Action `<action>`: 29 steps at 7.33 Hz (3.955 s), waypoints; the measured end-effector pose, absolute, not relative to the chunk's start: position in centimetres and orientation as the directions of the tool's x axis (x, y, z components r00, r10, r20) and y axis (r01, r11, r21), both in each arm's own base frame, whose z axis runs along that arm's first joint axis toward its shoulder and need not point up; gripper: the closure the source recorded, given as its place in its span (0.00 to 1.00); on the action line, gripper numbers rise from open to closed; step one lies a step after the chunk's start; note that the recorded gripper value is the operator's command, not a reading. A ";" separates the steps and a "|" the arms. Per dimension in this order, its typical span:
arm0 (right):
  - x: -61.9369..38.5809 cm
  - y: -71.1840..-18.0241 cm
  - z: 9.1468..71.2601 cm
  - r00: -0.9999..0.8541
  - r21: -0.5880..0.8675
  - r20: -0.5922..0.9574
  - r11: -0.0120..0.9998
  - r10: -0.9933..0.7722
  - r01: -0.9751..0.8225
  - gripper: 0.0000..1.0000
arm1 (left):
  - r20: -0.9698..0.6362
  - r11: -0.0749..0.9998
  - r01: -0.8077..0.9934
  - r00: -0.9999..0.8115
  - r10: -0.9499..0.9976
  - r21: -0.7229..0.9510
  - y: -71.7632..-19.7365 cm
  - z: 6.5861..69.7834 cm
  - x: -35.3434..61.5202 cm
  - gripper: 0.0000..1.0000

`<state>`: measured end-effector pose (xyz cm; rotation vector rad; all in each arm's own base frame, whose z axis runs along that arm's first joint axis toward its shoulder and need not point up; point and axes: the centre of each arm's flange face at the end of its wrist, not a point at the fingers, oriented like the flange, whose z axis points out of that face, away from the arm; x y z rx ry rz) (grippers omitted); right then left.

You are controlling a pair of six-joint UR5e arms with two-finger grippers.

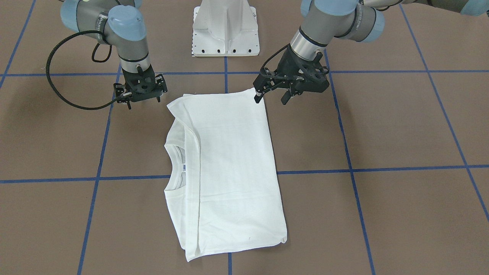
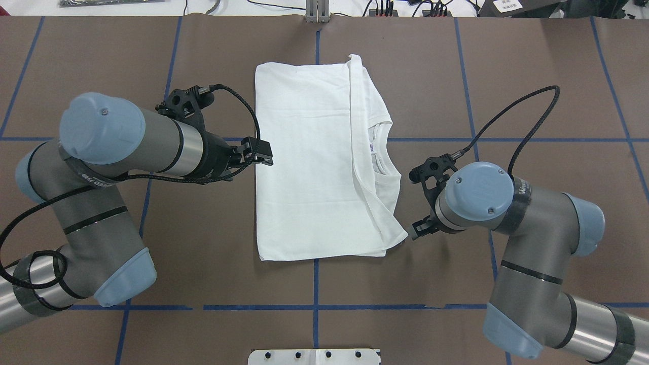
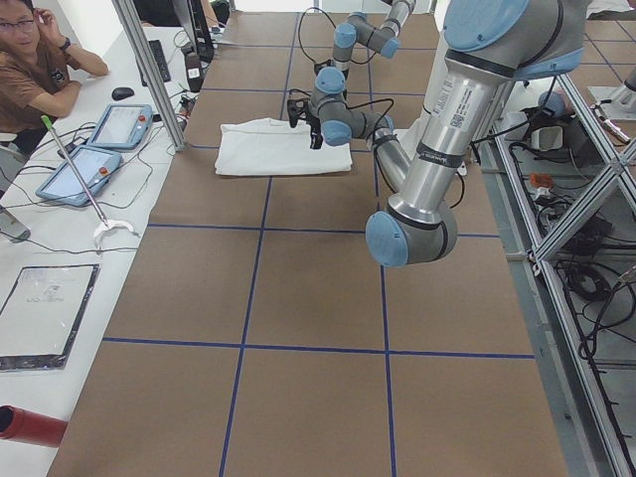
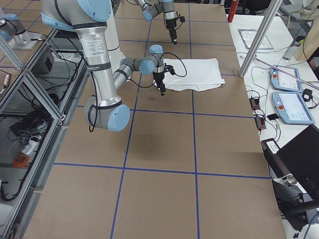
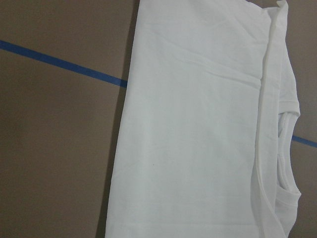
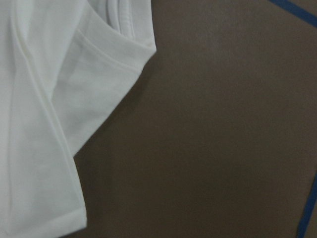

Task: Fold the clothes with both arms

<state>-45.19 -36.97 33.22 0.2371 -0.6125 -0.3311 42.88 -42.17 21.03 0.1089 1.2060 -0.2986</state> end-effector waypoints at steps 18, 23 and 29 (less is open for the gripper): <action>-46.5 -48.7 34.7 0.783 0.351 0.482 0.906 -0.392 0.237 0.00 | -0.932 0.959 0.274 0.324 -0.162 -0.071 -41.8 20.9 43.2 0.00; -49.3 -53.3 28.2 0.744 0.360 0.537 0.906 -0.397 0.224 0.00 | -0.929 0.963 0.269 0.347 -0.130 -0.034 -42.0 21.5 42.8 0.00; -56.1 -54.3 28.6 0.727 0.387 0.530 0.887 -0.437 0.251 0.00 | -0.920 0.966 0.257 0.373 -0.116 -0.017 -42.1 21.9 42.9 0.00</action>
